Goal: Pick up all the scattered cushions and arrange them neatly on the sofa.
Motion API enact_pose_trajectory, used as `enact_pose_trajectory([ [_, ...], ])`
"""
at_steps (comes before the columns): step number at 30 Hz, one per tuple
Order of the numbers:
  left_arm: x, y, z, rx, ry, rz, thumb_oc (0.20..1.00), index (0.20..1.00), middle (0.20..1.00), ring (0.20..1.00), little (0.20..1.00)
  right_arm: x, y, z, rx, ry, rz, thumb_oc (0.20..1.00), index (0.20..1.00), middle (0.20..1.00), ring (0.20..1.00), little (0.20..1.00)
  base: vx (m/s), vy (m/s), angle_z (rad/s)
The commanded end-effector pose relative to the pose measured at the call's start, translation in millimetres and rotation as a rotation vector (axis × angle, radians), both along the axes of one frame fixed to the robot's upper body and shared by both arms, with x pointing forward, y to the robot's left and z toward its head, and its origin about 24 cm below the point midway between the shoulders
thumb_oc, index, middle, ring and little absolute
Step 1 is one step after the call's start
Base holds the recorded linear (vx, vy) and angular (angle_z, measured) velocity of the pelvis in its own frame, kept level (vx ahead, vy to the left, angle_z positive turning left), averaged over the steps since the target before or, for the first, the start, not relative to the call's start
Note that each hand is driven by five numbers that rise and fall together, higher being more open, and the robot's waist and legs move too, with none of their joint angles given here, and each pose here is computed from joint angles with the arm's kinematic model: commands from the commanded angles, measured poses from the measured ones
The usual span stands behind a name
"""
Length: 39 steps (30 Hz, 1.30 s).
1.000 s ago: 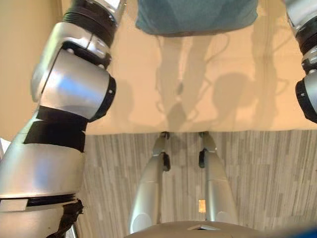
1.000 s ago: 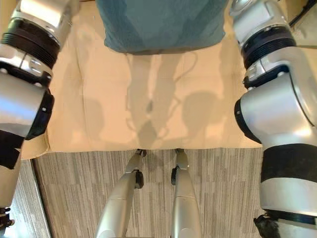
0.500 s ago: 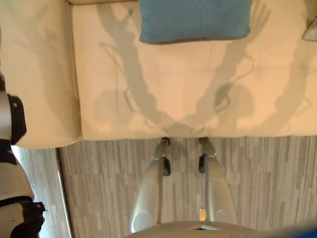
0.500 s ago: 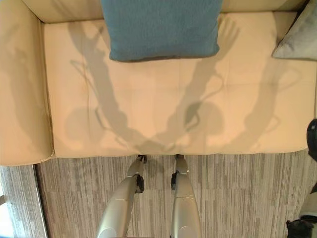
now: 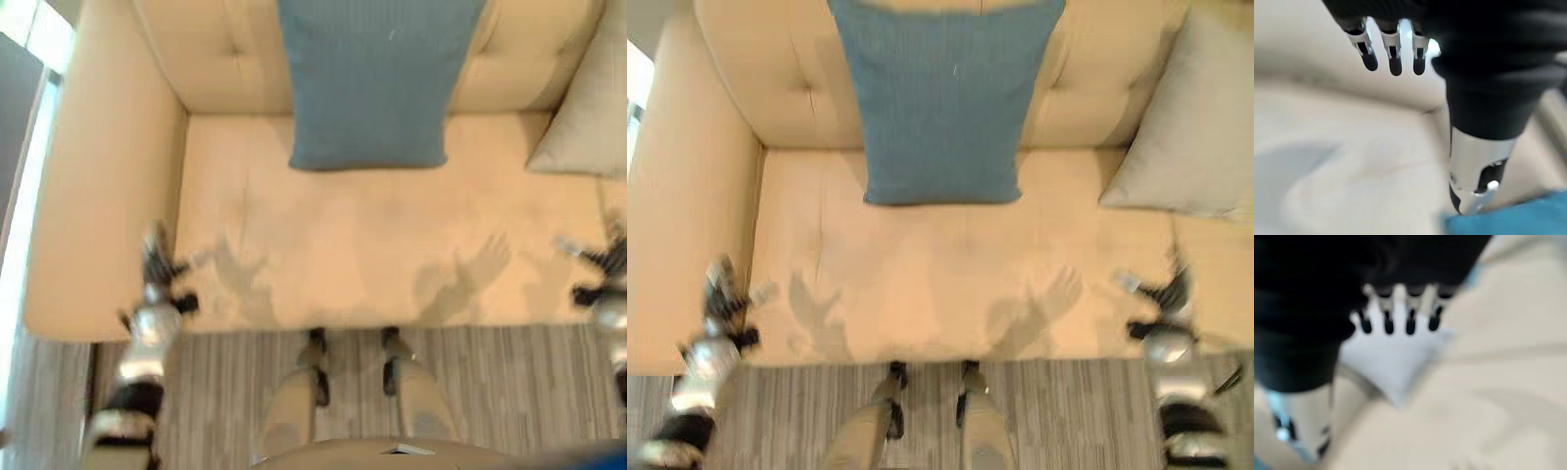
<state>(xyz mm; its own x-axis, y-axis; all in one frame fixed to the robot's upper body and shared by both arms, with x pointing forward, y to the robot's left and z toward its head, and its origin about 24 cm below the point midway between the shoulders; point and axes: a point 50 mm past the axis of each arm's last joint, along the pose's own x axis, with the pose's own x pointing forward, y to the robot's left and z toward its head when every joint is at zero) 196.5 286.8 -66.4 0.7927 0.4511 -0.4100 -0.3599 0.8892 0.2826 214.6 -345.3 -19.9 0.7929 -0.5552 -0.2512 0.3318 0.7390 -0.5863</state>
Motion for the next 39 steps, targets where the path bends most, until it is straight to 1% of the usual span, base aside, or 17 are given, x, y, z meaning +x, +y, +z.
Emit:
enact_pose_trajectory([
  [1, -12, -5, -27, 0.029, 0.187, -0.091, 1.000, 1.000, 1.000, 1.000, 1.000, -5, 18, -27, -0.001, 0.146, 0.122, 1.000, 1.000, 1.000, 1.000, 1.000, 0.04, -0.015, 0.06],
  [2, -12, -5, -27, 0.029, 0.187, -0.090, 1.000, 1.000, 1.000, 1.000, 1.000, -5, 18, -27, -0.001, 0.146, 0.122, 1.000, 1.000, 1.000, 1.000, 1.000, 0.00, 0.000, 0.00],
  [3, -35, -11, -47, -0.034, 0.280, -0.030, 1.000, 1.000, 1.000, 1.000, 1.000, -16, 30, -45, 0.049, 0.206, 0.129, 1.000, 1.000, 1.000, 1.000, 1.000, 0.02, -0.010, 0.04],
  [4, -48, -18, -58, -0.050, 0.347, -0.031, 1.000, 1.000, 1.000, 1.000, 1.000, -28, 38, -61, 0.067, 0.288, 0.143, 1.000, 1.000, 1.000, 1.000, 1.000, 0.00, 0.000, 0.00],
  [5, -48, -18, -58, -0.050, 0.346, -0.031, 1.000, 1.000, 1.000, 1.000, 1.000, -28, 38, -61, 0.067, 0.288, 0.143, 1.000, 1.000, 1.000, 1.000, 1.000, 0.02, -0.001, 0.04],
  [7, -88, -29, -81, -0.093, 0.525, -0.016, 1.000, 1.000, 1.000, 1.000, 1.000, -64, 62, -98, 0.148, 0.478, 0.161, 1.000, 1.000, 1.000, 1.000, 1.000, 0.00, 0.021, 0.04],
  [8, -107, -35, -88, -0.081, 0.620, -0.055, 1.000, 1.000, 1.000, 1.000, 1.000, -89, 75, -115, 0.202, 0.579, 0.148, 1.000, 1.000, 1.000, 1.000, 1.000, 0.00, 0.023, 0.04],
  [9, -107, -35, -88, -0.081, 0.621, -0.056, 1.000, 1.000, 1.000, 1.000, 1.000, -89, 75, -115, 0.202, 0.579, 0.148, 1.000, 1.000, 1.000, 1.000, 1.000, 0.00, 0.034, 0.05],
  [13, -135, -38, -96, -0.122, 0.707, -0.007, 1.000, 1.000, 1.000, 1.000, 1.000, -126, 88, -133, 0.278, 0.712, 0.122, 1.000, 1.000, 1.000, 1.000, 1.000, 0.02, 0.068, -0.03],
  [14, -136, -39, -96, -0.122, 0.717, -0.026, 1.000, 1.000, 1.000, 1.000, 1.000, -137, 90, -136, 0.299, 0.751, 0.101, 1.000, 1.000, 1.000, 1.000, 1.000, 0.00, 0.099, -0.08],
  [17, -131, -39, -95, -0.112, 0.704, -0.056, 1.000, 1.000, 1.000, 1.000, 1.000, -143, 91, -138, 0.309, 0.773, 0.094, 1.000, 1.000, 1.000, 1.000, 1.000, -0.10, 0.112, -0.06],
  [18, -115, -42, -92, -0.092, 0.666, -0.113, 1.000, 1.000, 1.000, 1.000, 1.000, -138, 91, -137, 0.308, 0.760, 0.090, 1.000, 1.000, 1.000, 1.000, 1.000, -0.19, 0.130, -0.16],
  [25, -90, -38, -85, -0.041, 0.615, -0.178, 1.000, 1.000, 1.000, 1.000, 1.000, -116, 96, -133, 0.283, 0.725, 0.158, 1.000, 1.000, 1.000, 1.000, 1.000, -0.24, 0.072, -0.21],
  [32, -98, -31, -85, -0.057, 0.634, -0.127, 1.000, 1.000, 1.000, 1.000, 1.000, -111, 106, -134, 0.297, 0.710, 0.193, 1.000, 1.000, 1.000, 1.000, 1.000, -0.24, -0.042, -0.03],
  [34, -99, -36, -87, -0.076, 0.636, -0.119, 1.000, 1.000, 1.000, 1.000, 1.000, -104, 114, -134, 0.283, 0.692, 0.233, 1.000, 1.000, 1.000, 1.000, 1.000, -0.31, -0.147, -0.39],
  [37, -73, -49, -83, -0.050, 0.576, -0.193, 1.000, 1.000, 1.000, 1.000, 1.000, -100, 107, -131, 0.251, 0.681, 0.215, 1.000, 1.000, 1.000, 1.000, 1.000, -0.56, -0.172, 0.23],
  [39, -69, -55, -83, -0.052, 0.574, -0.214, 1.000, 1.000, 1.000, 1.000, 1.000, -103, 103, -131, 0.246, 0.694, 0.202, 1.000, 1.000, 1.000, 1.000, 1.000, -0.44, -0.020, 0.50],
])
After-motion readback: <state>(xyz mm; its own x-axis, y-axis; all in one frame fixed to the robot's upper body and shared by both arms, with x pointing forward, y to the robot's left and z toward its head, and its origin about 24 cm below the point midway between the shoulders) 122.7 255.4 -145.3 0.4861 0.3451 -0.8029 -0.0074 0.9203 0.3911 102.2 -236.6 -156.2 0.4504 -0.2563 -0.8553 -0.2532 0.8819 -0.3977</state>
